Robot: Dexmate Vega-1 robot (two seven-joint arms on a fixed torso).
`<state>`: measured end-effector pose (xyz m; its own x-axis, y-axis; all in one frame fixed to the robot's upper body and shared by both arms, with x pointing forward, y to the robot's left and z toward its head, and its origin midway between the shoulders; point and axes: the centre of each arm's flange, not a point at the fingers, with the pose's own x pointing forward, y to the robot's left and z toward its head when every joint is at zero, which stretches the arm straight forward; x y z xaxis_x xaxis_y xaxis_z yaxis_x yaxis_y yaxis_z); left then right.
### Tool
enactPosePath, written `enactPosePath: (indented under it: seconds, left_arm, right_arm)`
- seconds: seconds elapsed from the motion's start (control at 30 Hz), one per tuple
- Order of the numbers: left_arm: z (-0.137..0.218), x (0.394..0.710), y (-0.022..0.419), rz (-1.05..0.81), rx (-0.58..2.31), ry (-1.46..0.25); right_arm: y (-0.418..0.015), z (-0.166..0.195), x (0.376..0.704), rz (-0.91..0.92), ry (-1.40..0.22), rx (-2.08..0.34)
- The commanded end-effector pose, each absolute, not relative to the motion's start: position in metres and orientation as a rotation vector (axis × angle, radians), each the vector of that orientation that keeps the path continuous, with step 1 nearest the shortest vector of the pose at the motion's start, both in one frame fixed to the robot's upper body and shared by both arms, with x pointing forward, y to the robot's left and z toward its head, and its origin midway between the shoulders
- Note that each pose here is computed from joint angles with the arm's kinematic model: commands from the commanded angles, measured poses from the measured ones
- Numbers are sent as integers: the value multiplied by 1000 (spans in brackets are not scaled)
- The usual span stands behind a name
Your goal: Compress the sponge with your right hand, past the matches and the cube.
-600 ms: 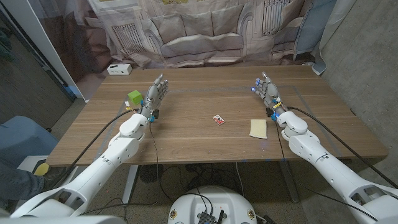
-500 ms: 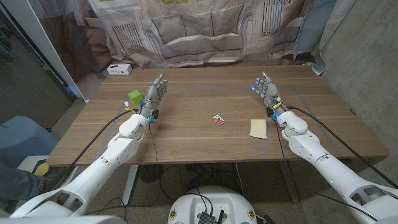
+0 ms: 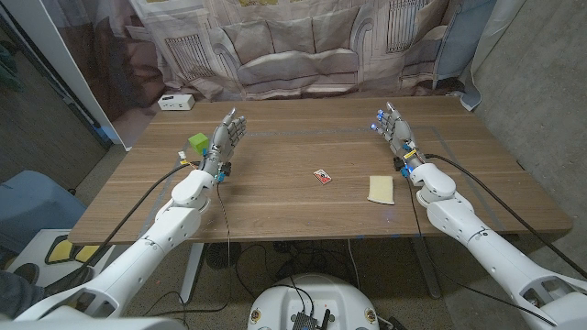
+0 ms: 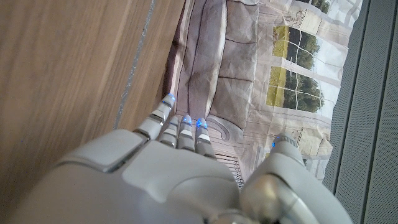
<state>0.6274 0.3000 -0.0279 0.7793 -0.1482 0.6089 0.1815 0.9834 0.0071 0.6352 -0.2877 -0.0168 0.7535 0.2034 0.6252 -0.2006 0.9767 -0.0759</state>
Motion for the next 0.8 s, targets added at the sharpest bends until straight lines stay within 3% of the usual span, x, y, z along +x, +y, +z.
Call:
enactPosePath:
  seconds: [0.03, 0.8]
  left_arm:
    - [-19, 624, 304, -165, -32, -656]
    - [-7, 618, 282, -206, 19, -726]
  right_arm:
    - [-295, -15, 618, 233, -709, -25]
    - [-326, -26, 588, 306, -770, -47]
